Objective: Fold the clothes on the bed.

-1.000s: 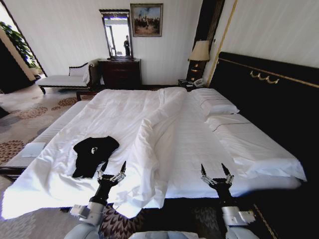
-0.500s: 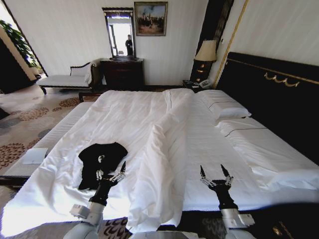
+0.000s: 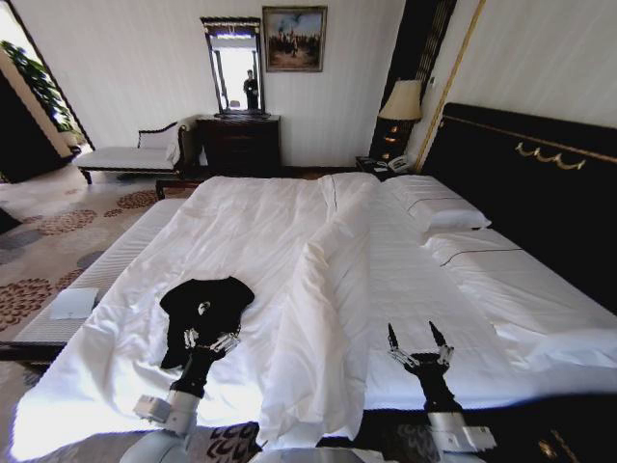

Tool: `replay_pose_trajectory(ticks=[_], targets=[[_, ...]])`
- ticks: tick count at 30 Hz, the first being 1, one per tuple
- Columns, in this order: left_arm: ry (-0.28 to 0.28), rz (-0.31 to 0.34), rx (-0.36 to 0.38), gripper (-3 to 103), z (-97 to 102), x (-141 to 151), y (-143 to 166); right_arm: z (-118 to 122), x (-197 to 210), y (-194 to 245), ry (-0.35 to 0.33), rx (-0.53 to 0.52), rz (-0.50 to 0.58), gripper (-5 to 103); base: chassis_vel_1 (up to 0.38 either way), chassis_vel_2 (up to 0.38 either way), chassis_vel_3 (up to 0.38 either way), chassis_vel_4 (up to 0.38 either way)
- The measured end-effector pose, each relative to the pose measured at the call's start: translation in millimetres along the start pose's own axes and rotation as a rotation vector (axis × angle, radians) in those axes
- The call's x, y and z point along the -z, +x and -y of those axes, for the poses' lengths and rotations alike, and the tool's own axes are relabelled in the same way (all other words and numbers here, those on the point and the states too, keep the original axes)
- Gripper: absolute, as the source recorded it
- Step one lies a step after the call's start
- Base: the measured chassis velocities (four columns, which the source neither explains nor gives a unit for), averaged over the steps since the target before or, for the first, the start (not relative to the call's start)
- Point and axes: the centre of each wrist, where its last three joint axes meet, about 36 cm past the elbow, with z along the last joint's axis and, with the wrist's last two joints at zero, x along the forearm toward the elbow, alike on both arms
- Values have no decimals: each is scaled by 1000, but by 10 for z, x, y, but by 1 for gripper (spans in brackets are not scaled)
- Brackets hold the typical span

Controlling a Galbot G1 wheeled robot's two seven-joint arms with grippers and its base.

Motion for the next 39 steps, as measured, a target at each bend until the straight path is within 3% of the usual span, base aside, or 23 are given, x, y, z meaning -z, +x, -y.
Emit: replay_pose_trajectory(ticks=[8,13,18,22,26,27,30,32,34,39], targets=[[12,19,-31,100,72,138,41,-110,105,116,5,-47,28,100,0,0,0,0],[82,30,-106,100,183,235,158,-50,240,21,21,-100,32,100,0,0,0,0],[135,1,-105,100,271,210,316,27,380,-111,20,-121,6,100,0,0,0,0],[171,-2,-63,100,328,156,374,54,386,-190,6,-98,-3,100,0,0,0,0],[173,23,29,100,346,275,422,-151,379,-136,-192,-66,-49,100,0,0,0,0],[173,23,29,100,346,275,422,-151,379,-136,-192,-66,-49,100,0,0,0,0],[143,38,68,100,205,399,394,-441,410,-51,-443,-13,-85,100,0,0,0,0],[138,36,67,100,182,422,398,-490,414,-34,-477,-1,-93,100,0,0,0,0],[98,27,39,100,78,511,432,-712,414,30,-584,36,-123,100,0,0,0,0],[23,48,33,100,-86,583,421,-1040,370,110,-661,73,-147,100,0,0,0,0]])
